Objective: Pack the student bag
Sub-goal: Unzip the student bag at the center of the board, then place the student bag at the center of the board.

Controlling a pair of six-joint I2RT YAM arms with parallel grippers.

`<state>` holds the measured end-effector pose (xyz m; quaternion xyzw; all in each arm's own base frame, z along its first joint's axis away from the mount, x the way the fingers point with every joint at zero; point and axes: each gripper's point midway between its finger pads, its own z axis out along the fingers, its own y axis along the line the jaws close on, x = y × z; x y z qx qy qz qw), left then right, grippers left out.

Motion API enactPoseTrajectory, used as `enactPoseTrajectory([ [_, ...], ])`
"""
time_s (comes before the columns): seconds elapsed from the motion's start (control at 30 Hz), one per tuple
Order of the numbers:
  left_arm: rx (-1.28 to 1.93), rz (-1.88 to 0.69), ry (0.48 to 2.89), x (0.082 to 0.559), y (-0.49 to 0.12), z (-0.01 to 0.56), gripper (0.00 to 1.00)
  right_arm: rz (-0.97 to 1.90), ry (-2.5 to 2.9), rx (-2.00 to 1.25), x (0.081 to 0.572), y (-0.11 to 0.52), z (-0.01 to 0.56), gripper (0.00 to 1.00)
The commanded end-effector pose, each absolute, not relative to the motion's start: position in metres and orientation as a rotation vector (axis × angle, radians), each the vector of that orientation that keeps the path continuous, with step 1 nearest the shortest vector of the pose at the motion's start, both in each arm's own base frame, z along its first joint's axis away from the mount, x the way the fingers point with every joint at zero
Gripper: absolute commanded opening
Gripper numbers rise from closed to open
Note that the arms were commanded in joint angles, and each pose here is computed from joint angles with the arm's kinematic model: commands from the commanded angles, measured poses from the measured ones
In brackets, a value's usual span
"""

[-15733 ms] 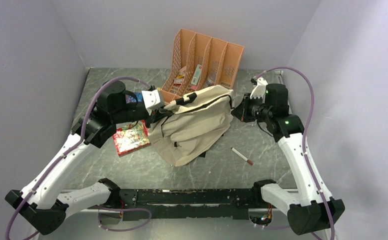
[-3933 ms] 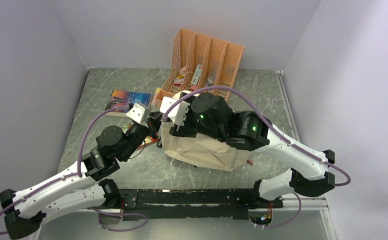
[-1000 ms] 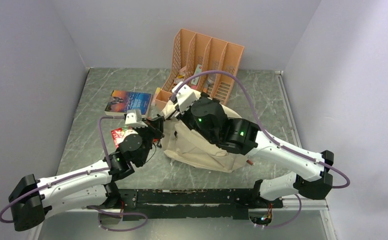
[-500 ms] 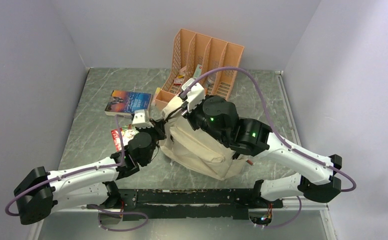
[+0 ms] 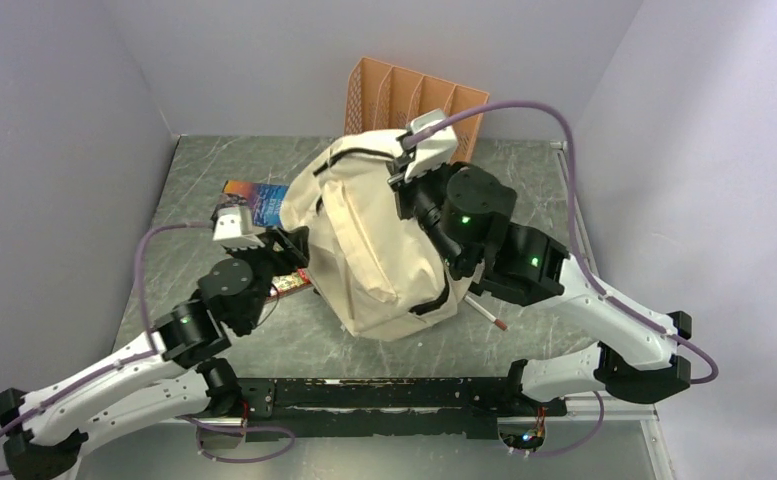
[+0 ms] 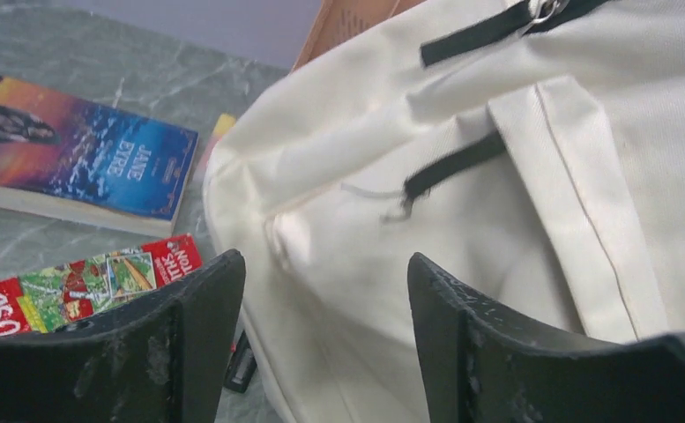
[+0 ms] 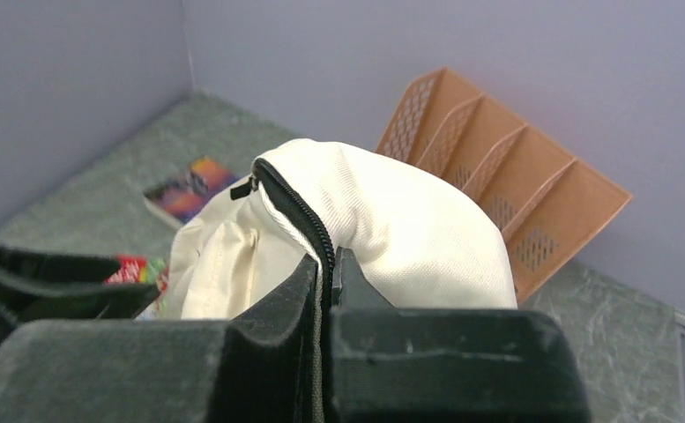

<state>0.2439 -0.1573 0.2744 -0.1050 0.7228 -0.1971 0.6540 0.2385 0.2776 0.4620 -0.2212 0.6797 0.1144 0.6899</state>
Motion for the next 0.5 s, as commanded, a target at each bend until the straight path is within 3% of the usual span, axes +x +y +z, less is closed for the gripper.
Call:
enactPoseTrajectory([
  [0.0,-0.224,-0.414,1.652,0.232,-0.135,0.297,0.74,0.404,1.368,-0.193,0.239,0.255,0.549,0.00],
  [0.23,-0.258,-0.420,1.603,0.216,-0.104,0.335,0.85,0.546,1.281,0.015,0.251,0.274,0.570,0.00],
  [0.47,-0.196,-0.450,1.544,0.205,-0.094,0.370,0.89,0.698,1.297,0.011,0.279,0.343,0.563,0.00],
])
